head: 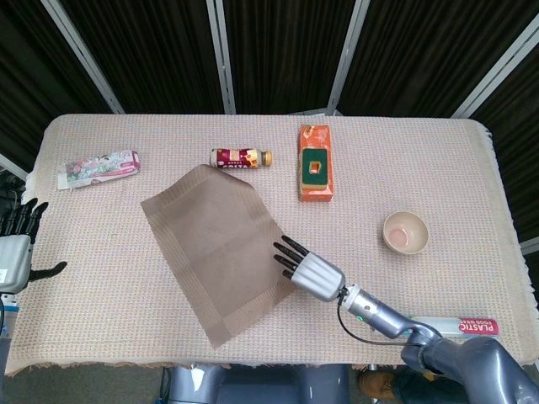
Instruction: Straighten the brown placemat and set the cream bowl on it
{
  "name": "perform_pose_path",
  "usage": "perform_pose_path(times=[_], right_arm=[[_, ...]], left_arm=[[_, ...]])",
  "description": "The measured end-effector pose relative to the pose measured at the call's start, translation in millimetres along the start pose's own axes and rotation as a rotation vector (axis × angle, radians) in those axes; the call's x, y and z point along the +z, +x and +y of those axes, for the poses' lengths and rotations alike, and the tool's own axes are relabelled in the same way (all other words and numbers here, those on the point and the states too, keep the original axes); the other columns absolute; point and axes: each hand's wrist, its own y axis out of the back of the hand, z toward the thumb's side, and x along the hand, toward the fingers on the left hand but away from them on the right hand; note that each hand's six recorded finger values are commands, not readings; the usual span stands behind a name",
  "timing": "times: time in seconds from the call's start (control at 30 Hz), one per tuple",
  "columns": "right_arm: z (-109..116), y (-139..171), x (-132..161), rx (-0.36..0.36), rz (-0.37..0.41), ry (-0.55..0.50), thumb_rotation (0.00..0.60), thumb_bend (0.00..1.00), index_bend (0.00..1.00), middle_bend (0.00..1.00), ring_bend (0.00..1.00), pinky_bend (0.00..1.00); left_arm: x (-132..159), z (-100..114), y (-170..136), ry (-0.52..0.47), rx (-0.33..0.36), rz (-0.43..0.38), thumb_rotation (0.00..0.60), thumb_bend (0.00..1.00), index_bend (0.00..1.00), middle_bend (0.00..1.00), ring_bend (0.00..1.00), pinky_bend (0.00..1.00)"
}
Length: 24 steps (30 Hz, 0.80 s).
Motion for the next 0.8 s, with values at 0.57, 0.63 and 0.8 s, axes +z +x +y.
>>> perform_pose_path(times=[0.57,0.63,0.8], right_arm=[[27.7,54.7,-83.9,0.100,0.100,0.459,0.600,0.33,0.61,0.23,0.00,0.00],[28.9,41.7,-92.3,0.104,0.098,0.489,0.600,0.33,0.61,0.23,0.00,0.00],[28.0,24.2,-97.6,0.104,0.085,0.509,0.600,0.16,0.39,0.20,0.00,0.00]], left_arm=[[2.2,0.1,-5.0,0.001,0.000,-0.007,0.600,0.05,0.00,0.00,0.00,0.00],[1.0,-0.1,-4.4,0.002,-0.001,-0.004,0.600,0.05,0.00,0.00,0.00,0.00],[-0.7,-0.2,-3.4,0.000,-0.004,-0.001,0.600,0.05,0.00,0.00,0.00,0.00]])
